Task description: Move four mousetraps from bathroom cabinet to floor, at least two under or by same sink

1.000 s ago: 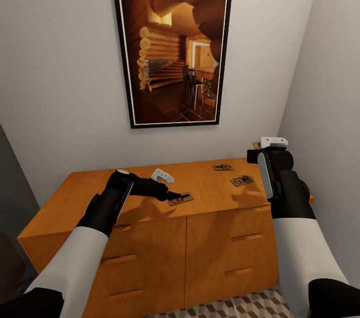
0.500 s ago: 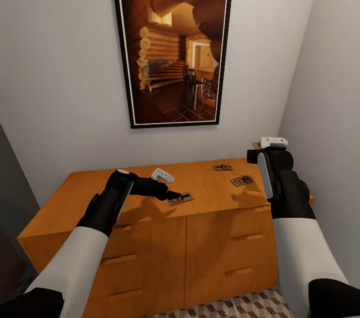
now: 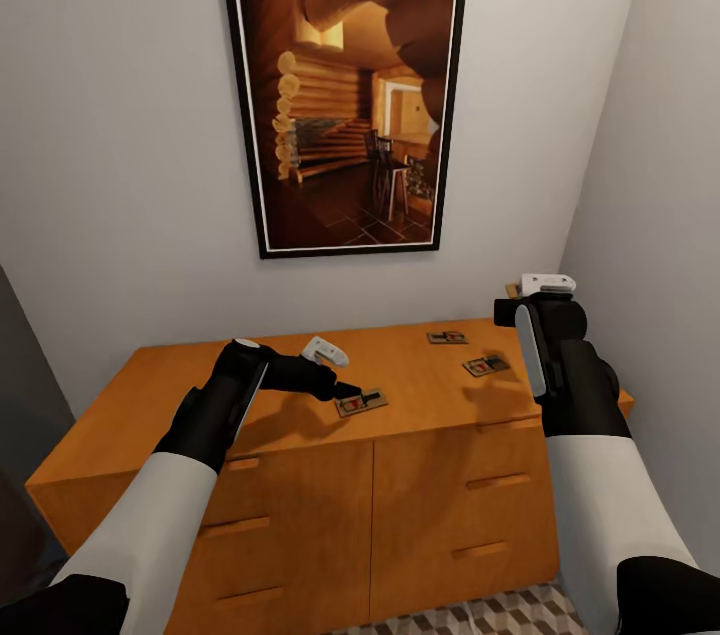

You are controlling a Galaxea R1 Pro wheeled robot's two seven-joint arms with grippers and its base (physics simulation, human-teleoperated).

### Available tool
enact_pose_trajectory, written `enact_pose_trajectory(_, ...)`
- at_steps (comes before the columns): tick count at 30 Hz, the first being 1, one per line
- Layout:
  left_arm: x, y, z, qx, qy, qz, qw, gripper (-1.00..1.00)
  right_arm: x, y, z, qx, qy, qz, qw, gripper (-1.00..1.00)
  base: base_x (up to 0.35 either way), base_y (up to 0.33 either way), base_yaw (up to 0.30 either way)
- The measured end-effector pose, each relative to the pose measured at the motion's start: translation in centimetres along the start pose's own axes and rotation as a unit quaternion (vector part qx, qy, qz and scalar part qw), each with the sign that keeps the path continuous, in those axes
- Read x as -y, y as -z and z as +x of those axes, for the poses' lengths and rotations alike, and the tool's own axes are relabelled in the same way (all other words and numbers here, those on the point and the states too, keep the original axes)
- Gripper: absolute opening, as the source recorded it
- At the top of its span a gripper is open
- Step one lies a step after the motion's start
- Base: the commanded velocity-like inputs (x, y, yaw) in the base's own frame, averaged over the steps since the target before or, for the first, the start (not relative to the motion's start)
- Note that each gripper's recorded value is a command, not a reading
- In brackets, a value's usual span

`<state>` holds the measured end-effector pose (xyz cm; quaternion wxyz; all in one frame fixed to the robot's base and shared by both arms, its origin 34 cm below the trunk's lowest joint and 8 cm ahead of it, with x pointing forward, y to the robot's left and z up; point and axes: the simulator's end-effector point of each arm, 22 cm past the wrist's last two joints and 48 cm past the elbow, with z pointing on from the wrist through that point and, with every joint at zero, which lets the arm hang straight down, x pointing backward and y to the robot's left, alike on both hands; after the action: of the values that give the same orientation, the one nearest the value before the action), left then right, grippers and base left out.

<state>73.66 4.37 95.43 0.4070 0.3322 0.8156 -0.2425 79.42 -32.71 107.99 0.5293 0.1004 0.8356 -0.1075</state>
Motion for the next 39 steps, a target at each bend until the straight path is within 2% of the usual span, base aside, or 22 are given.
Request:
enact_pose_trajectory(22,-0.1,-0.1,0.0,-0.002,-0.002,-0.004,1.0,1.0,-0.1,0.0,0.0,-0.001,0.0,-0.001,1.0,-1.0,0.001,0.0,0.0)
enact_pose_trajectory(25,-0.6,-0.2,0.2,-0.005,-0.002,-0.016,0.9999,1.0,-0.1,0.0,0.1,-0.001,0.0,-0.001,1.0,-1.0,0.0,0.0,0.0)
enact_pose_trajectory(31,-2.7,-0.8,1.3,-0.019,0.006,-0.063,0.9978,1.0,-0.1,0.0,0.1,-0.001,0.0,-0.001,1.0,-1.0,0.0,0.0,0.0)
enact_pose_trajectory(39,-3.4,-1.1,2.0,-0.027,0.01,-0.078,0.9966,1.0,-0.1,0.0,0.1,-0.001,0.0,-0.001,1.0,-1.0,0.0,0.0,0.0)
